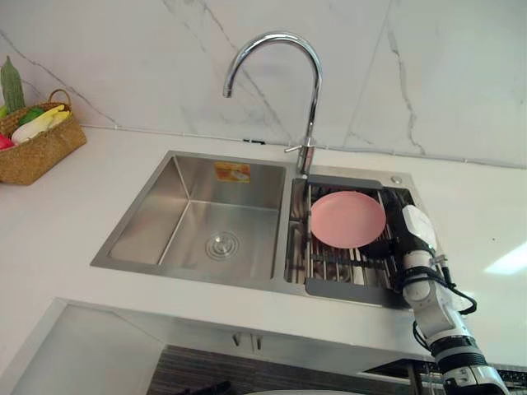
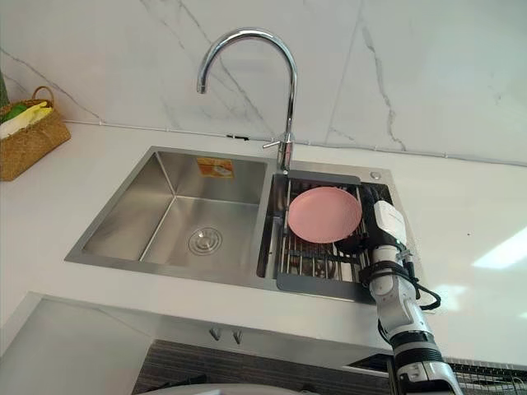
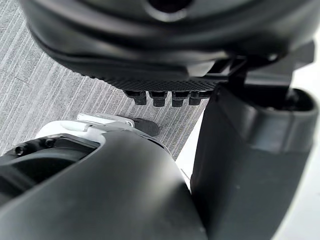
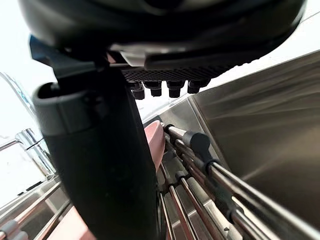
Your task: Walk over to the sink, pick up the cup, carry it to the dishwasher, place the cup inside the dishwasher, then close the dishwasher door
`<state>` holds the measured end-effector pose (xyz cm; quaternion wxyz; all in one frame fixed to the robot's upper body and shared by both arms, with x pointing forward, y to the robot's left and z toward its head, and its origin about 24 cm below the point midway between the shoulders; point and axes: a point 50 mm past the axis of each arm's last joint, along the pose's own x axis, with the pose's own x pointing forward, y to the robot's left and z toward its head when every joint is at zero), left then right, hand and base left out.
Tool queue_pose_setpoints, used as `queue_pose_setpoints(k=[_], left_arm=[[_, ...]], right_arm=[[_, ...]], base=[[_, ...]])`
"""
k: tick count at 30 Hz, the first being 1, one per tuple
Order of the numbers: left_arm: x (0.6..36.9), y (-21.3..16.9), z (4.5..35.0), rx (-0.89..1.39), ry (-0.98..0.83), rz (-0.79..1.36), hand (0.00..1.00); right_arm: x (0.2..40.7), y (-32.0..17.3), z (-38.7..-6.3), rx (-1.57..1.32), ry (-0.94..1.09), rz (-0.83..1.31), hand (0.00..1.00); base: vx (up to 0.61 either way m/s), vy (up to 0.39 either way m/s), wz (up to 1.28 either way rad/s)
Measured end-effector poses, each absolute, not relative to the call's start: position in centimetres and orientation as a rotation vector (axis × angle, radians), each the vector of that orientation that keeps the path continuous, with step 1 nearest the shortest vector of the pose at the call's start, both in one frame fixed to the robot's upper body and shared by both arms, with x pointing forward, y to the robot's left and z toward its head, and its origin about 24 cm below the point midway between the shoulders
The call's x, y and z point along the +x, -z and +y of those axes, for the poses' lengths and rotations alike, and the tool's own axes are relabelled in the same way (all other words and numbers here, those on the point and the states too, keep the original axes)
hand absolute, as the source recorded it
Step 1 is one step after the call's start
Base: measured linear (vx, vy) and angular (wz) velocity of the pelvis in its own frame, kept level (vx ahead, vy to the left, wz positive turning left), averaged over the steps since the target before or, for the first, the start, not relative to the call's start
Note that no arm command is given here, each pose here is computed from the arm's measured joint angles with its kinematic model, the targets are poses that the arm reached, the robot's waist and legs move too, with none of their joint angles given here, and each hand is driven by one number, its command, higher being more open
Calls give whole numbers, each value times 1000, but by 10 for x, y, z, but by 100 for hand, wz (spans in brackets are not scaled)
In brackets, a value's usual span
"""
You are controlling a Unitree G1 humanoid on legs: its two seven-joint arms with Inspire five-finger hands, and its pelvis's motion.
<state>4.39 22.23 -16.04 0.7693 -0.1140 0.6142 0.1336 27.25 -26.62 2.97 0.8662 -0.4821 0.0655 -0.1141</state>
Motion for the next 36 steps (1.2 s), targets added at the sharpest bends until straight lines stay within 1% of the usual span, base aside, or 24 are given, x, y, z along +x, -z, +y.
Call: queue_pose_setpoints(k=[12, 20, 29, 35, 36], left_arm=[[46, 160, 221, -249, -248, 1311, 100], [47, 160, 219, -246, -233, 1302, 100], [48, 159, 220, -221, -201, 1296, 100], [49, 159, 221, -201, -176, 1292, 100], [49, 159, 221, -199, -175, 1292, 100]], right_arm=[[276, -34, -273, -1094, 269, 124, 100], [277, -38, -272, -1145, 281, 76, 100], [279, -36, -262, -1361, 139, -32, 100], [281, -36, -260, -1406, 92, -50, 100], [282, -36, -259, -1419, 88, -52, 0]], base=[[-26, 5, 8], [-24, 4, 3], [8, -3, 5], [0, 0, 0], [0, 0, 0]])
